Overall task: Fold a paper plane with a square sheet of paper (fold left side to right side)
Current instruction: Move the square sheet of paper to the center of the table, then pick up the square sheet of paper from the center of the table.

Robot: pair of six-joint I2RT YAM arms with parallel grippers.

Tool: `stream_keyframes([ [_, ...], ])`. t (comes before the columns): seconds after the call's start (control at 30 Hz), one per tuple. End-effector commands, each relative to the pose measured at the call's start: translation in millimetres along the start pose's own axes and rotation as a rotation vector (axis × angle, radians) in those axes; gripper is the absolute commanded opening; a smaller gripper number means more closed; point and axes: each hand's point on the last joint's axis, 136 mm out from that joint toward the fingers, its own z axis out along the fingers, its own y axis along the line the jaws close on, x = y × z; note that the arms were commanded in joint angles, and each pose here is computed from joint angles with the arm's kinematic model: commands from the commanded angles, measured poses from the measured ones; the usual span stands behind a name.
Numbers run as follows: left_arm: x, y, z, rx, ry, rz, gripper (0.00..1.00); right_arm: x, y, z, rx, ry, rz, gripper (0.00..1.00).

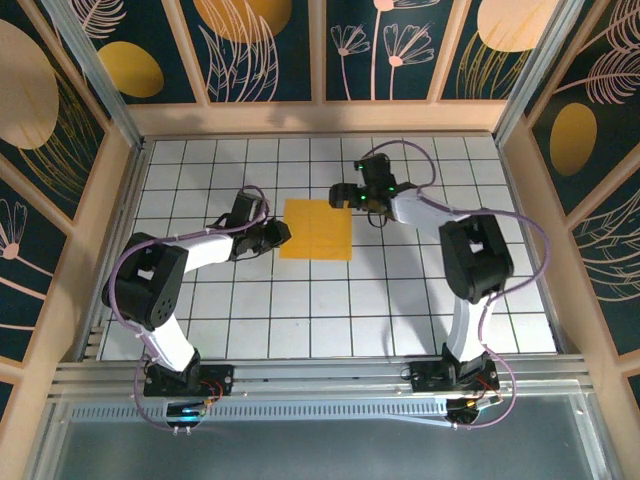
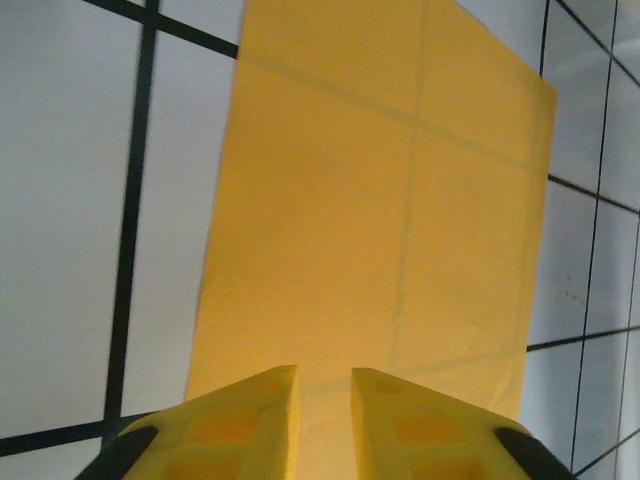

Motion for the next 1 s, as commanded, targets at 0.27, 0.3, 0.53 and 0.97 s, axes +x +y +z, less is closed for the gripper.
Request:
stream_keyframes([
  [0.27,12,9,26,0.012,0.068,0.011,0.16,19,0,50,0.131,0.102,-0.132,0.99],
  [0.3,14,11,27,0.01,0.073,0.008,0.16,20,-1,52,0.135,0.107,-0.133,0.99],
  [0.53,21,22,30,-0.014,0.085,-0.001,0.16,39,11,61,0.132,0.154,-0.173,0.99],
  [0.97,20,17,31,0.016,0.08,-0.015,0.16,64,45,46,0.069,0.21,-0.202,0.96],
])
